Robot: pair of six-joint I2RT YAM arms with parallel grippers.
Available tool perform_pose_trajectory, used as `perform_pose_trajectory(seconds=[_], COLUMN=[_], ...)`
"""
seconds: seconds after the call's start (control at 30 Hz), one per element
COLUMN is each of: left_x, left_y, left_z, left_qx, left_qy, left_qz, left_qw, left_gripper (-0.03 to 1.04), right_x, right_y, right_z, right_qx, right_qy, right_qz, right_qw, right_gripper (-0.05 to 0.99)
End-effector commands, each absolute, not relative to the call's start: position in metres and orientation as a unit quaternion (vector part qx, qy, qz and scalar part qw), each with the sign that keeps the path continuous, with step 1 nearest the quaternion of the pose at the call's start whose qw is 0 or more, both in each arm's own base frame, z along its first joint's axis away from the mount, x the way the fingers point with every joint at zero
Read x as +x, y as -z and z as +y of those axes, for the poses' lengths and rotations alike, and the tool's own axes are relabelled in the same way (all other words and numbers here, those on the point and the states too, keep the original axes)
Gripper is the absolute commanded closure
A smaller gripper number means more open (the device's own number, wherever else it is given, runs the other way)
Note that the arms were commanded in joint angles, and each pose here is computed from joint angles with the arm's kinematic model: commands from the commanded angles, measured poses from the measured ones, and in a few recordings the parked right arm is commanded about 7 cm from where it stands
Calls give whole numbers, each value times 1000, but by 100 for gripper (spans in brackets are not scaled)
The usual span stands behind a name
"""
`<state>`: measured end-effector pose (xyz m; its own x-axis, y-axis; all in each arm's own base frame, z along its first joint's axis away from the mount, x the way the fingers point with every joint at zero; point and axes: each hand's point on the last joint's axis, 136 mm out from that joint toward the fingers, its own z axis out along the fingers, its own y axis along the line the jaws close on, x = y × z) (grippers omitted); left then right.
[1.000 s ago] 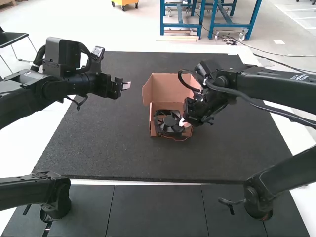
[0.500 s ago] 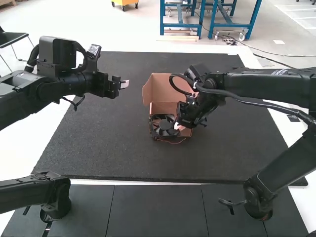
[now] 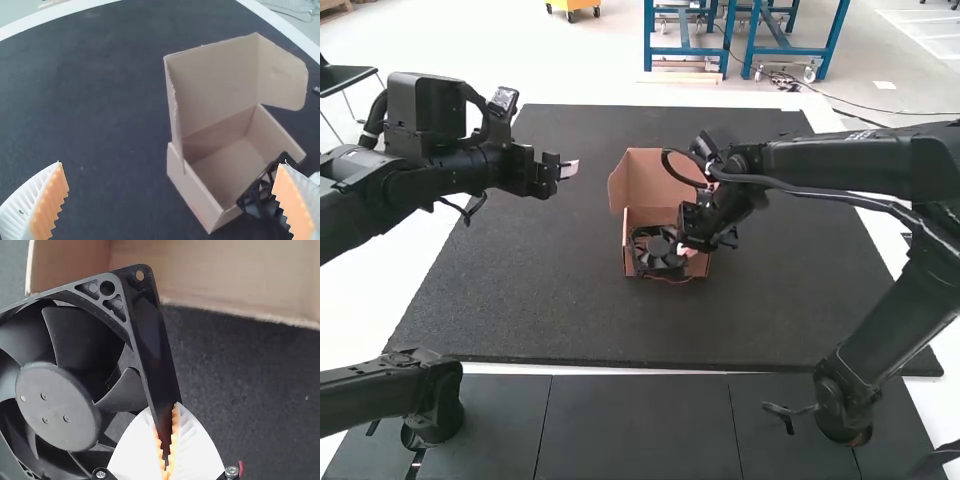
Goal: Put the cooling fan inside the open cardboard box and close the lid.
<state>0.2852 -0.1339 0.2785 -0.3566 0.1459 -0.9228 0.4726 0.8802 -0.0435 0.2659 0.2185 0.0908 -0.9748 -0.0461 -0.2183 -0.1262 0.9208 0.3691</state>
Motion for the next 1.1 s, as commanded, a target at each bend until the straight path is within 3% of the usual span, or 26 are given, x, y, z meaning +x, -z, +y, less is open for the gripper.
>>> perform_pose_trajectory(seconds=[0.0, 1.07], left_x=[282, 279], left_y=[-281, -282], left_z=[-131, -134], left_qx=[185, 191], left_qy=[153, 159], left_qz=[807, 802], left_qw=[539, 543], left_gripper=[5, 5], right_x=[294, 341], right_y=[-112, -113], right_z=[216, 225], right_qx=[-35, -30], right_qy=[-200, -194], right_qz=[968, 968], right_qw=[146, 157], right_gripper=[96, 96])
